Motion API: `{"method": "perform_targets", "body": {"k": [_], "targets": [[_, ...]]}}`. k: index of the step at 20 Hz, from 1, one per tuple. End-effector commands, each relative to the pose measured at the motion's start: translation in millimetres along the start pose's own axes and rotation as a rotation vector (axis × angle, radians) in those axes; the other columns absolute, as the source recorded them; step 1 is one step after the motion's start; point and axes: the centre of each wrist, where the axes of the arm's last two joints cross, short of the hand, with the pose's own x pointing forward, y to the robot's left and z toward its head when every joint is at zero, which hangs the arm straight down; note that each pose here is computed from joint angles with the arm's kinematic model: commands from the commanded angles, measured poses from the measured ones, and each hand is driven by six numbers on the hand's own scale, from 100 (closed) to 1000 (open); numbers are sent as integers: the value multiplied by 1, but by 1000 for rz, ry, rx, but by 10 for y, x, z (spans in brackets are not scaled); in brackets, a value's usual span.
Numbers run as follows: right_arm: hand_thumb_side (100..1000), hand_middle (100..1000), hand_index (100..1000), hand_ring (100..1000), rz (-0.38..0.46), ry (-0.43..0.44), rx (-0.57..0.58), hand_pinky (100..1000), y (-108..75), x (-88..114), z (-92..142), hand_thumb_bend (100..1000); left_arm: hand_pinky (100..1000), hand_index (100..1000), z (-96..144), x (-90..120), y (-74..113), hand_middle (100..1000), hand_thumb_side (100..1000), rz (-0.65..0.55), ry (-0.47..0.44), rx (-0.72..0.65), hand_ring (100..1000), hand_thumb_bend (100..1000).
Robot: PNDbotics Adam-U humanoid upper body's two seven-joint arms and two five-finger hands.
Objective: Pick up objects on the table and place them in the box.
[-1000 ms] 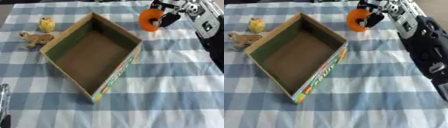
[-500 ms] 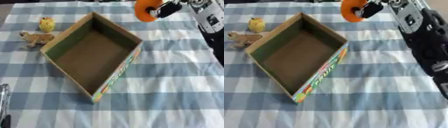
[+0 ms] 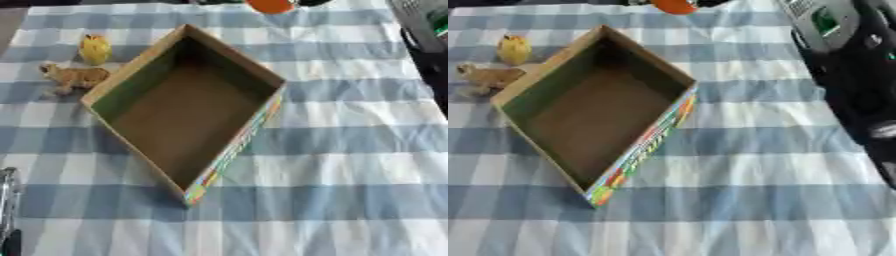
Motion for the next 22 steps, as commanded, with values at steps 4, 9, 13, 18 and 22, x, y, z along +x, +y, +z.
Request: {"method": "perform_targets", "body": {"k": [4, 9, 13, 18, 22], "targets": [[100, 404, 591, 785, -24, -83, 32, 670, -3, 266, -55, 100, 489, 704, -40, 74, -19, 586, 779, 26, -26, -4, 571, 100], [100, 406, 595, 791, -79, -92, 89, 669, 191, 305, -104, 100, 489, 704, -42, 77, -24, 586, 779, 28, -26, -3, 571, 100], [100, 406, 593, 790, -89, -121, 146, 666, 314, 382, -160, 100, 489, 703, -39, 78, -28, 586, 780, 30, -24, -3, 570, 100], [100, 415, 596, 789, -86, -131, 225, 662, 507, 428, -232, 100, 489, 703, -37, 79, -33, 586, 781, 33, -24, -5, 570, 100], [100, 444, 624, 794, -85, -141, 288, 665, 661, 456, -295, 100, 489, 702, -37, 81, -36, 586, 782, 35, -24, -5, 570, 100]]}}
